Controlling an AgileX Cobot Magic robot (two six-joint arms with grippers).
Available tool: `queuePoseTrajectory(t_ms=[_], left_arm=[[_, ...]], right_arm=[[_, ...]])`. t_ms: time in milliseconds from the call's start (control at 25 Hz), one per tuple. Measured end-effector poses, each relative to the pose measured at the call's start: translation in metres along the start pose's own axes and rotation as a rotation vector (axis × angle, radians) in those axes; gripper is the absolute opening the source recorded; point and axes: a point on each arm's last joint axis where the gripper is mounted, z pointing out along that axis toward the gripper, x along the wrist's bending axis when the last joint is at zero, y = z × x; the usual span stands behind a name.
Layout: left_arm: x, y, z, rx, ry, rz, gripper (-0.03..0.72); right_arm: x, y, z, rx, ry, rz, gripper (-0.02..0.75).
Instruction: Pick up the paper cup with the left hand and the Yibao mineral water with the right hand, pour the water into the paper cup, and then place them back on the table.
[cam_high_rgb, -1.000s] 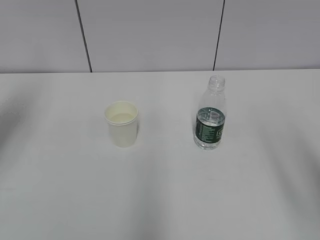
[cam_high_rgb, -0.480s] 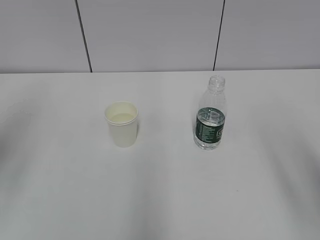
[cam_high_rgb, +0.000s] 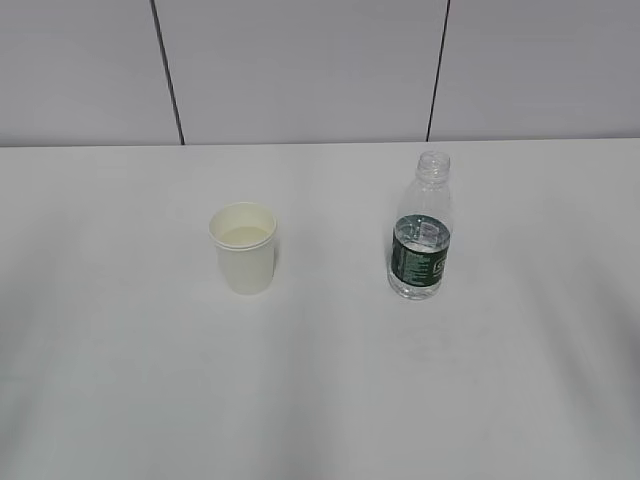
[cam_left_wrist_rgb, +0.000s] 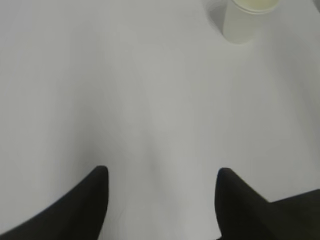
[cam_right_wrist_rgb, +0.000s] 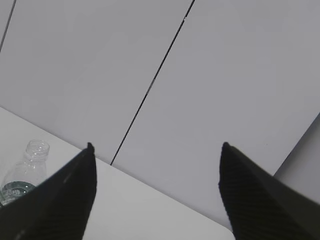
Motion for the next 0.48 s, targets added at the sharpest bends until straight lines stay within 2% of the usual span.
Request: queuePoseTrajectory(t_ms=[240, 480], left_arm=[[-0.010, -0.024, -0.014, 0.011, -0.041, -0.003, 0.422], [-0.017, -0.050, -0.017, -0.025, -0.048, 0.001, 0.421]], right_arm=[[0.000, 0.000, 0.000, 0.000, 0.000, 0.000, 0.591], [0.000, 0.000, 0.000, 0.000, 0.000, 0.000, 0.591]])
